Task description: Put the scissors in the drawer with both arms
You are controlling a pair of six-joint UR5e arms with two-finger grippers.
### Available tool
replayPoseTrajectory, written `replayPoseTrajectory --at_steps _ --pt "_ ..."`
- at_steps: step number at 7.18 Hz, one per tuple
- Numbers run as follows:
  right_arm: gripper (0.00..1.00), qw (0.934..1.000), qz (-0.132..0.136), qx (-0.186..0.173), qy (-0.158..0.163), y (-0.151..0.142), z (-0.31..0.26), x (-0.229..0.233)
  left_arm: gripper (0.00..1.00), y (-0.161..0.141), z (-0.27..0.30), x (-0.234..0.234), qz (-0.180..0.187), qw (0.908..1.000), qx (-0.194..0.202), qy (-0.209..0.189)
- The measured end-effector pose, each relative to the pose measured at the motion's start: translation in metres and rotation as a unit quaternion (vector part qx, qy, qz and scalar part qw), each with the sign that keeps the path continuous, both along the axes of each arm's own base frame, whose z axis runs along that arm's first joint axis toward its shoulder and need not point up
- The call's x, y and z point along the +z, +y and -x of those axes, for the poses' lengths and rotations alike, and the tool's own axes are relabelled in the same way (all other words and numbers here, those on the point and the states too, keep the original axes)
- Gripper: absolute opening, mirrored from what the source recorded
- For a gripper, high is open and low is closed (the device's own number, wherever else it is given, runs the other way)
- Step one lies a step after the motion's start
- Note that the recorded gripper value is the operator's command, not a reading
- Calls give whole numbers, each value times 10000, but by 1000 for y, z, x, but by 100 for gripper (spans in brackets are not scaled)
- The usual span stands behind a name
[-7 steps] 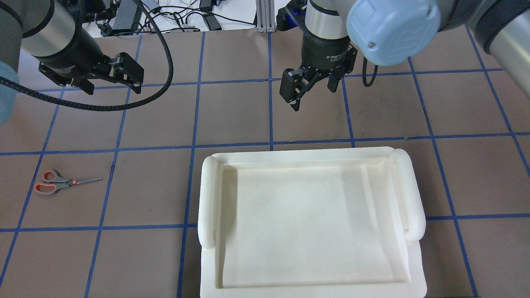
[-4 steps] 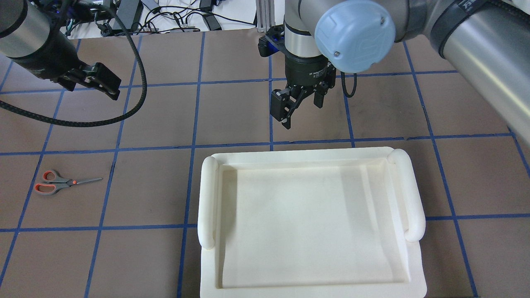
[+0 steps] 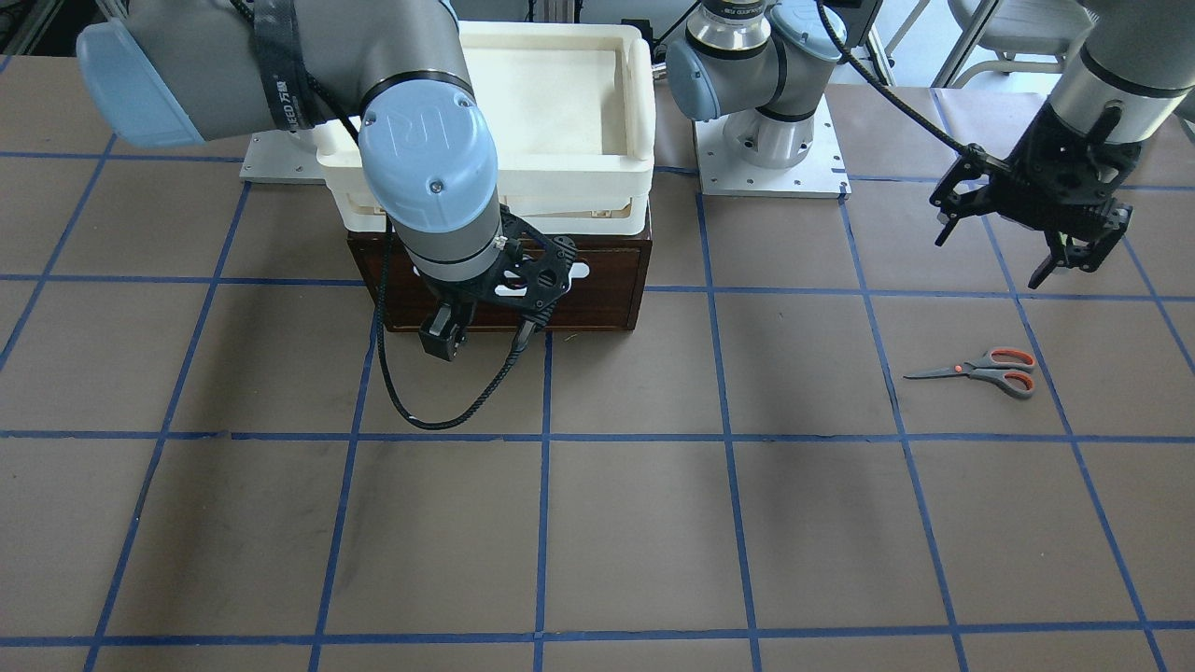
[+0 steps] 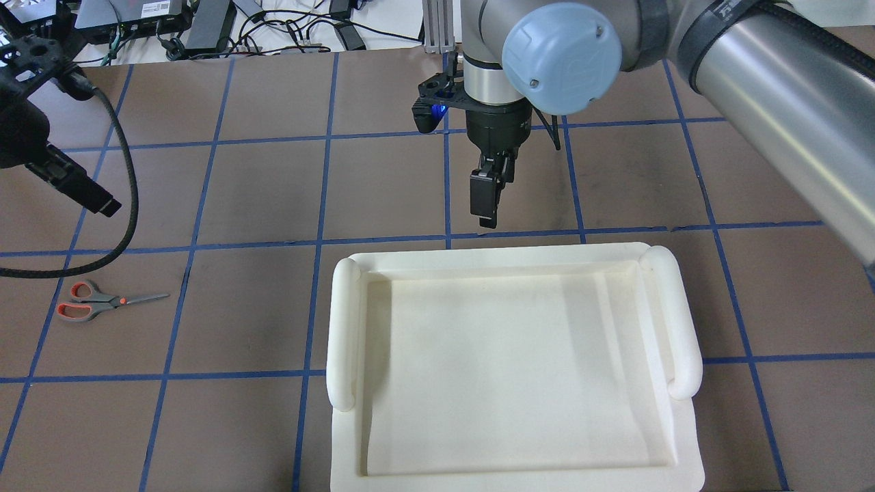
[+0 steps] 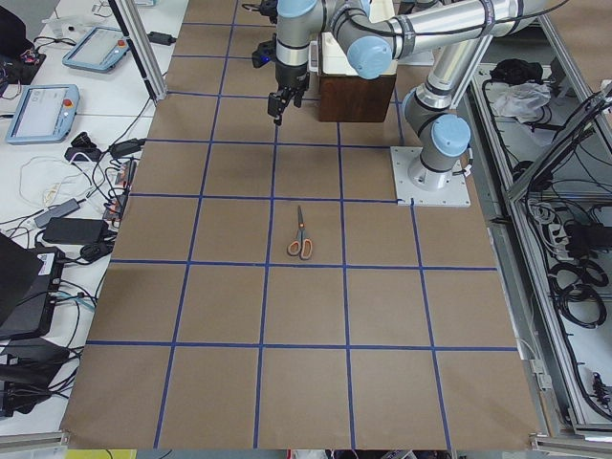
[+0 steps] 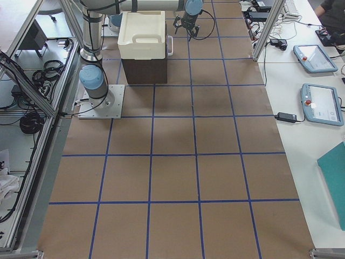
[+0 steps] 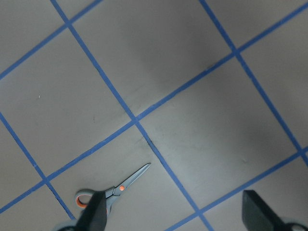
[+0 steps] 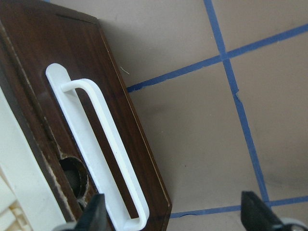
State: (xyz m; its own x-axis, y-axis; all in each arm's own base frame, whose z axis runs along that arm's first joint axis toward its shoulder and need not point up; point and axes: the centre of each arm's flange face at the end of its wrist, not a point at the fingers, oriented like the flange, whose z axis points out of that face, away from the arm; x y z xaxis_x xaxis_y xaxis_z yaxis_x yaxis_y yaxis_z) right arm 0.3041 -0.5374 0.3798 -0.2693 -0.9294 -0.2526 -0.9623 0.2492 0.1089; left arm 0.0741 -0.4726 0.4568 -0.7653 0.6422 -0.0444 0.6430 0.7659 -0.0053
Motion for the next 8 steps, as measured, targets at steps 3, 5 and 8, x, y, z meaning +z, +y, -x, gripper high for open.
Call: replayPoseTrajectory --at_steps 3,5,8 --pt "100 9934 -138 1032 -485 -6 -7 -22 100 14 -86 -61 -517 9850 -1607 362" --pt "100 9818 -255 1819 -482 -11 -4 -39 100 2 -121 -112 -513 9553 -2889 365" --pt "100 9734 -390 2151 -685 -7 -9 -51 100 -10 -151 -197 -535 9142 -4017 -110"
